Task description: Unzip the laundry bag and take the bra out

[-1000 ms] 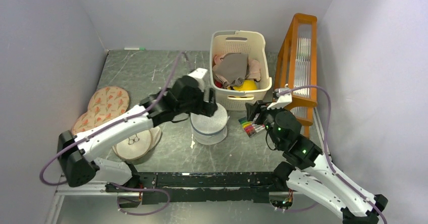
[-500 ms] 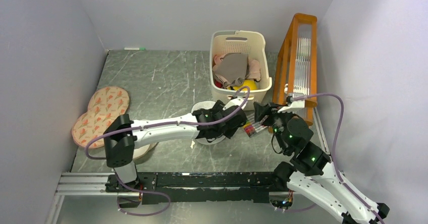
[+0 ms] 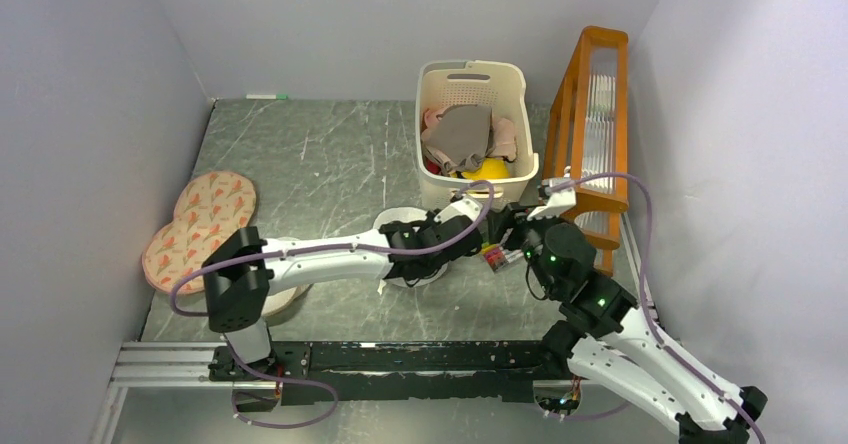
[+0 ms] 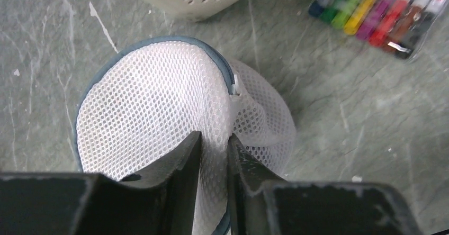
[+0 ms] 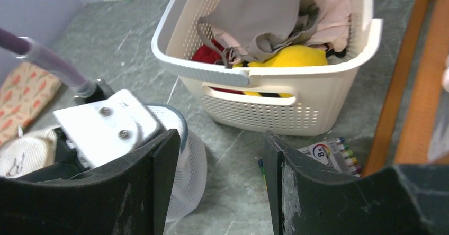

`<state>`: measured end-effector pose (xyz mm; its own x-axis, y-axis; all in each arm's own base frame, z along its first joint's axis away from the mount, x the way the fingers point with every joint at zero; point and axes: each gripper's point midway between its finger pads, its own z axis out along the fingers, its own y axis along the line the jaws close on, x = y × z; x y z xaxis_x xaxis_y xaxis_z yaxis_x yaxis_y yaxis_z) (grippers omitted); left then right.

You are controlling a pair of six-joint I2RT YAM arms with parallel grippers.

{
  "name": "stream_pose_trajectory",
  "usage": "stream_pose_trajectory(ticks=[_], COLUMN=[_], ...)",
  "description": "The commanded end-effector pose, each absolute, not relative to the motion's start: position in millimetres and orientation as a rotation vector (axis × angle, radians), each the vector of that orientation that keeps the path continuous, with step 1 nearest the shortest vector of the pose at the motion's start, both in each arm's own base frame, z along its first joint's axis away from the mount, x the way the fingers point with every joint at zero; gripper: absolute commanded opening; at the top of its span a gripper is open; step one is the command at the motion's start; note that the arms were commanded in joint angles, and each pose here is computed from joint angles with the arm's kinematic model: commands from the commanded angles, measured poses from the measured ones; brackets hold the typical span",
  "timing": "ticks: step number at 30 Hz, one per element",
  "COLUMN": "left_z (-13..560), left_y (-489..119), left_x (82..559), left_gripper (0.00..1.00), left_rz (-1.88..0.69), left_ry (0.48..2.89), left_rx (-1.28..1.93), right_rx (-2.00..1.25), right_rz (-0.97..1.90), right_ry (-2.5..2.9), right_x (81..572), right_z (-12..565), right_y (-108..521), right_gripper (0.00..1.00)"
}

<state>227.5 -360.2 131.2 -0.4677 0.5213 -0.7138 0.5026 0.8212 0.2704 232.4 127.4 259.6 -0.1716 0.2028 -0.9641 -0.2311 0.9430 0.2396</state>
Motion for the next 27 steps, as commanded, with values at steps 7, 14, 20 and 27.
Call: stream_pose_trajectory(ticks=[7, 14, 20, 27], left_z=[166.2, 191.6, 200.6, 200.4], left_y=[-311.5, -291.9, -286.1, -278.4], left_x=[221.5, 216.6, 209.8, 204.1], left_gripper=[0.16, 0.08, 0.07, 0.07], left_rz=[-0.039, -0.168, -0.173, -0.204], left_ry=[2.05, 1.958, 1.915, 1.89], left_rx=[0.719, 0.847, 0.959, 0.957], right_rx=[-0.181, -0.311, -0.514, -0.614], right_rz=[0.452, 0.638, 0.817, 0.983], right_ry=[1.78, 1.759, 1.673, 1.661], right_x=[240.8, 233.4, 217.0, 207.7], right_z=[237.0, 231.8, 223.3, 219.4], right_y=[169.8, 209.7, 247.8, 280.5], right_gripper=[0.59, 0.59, 0.65, 0.64])
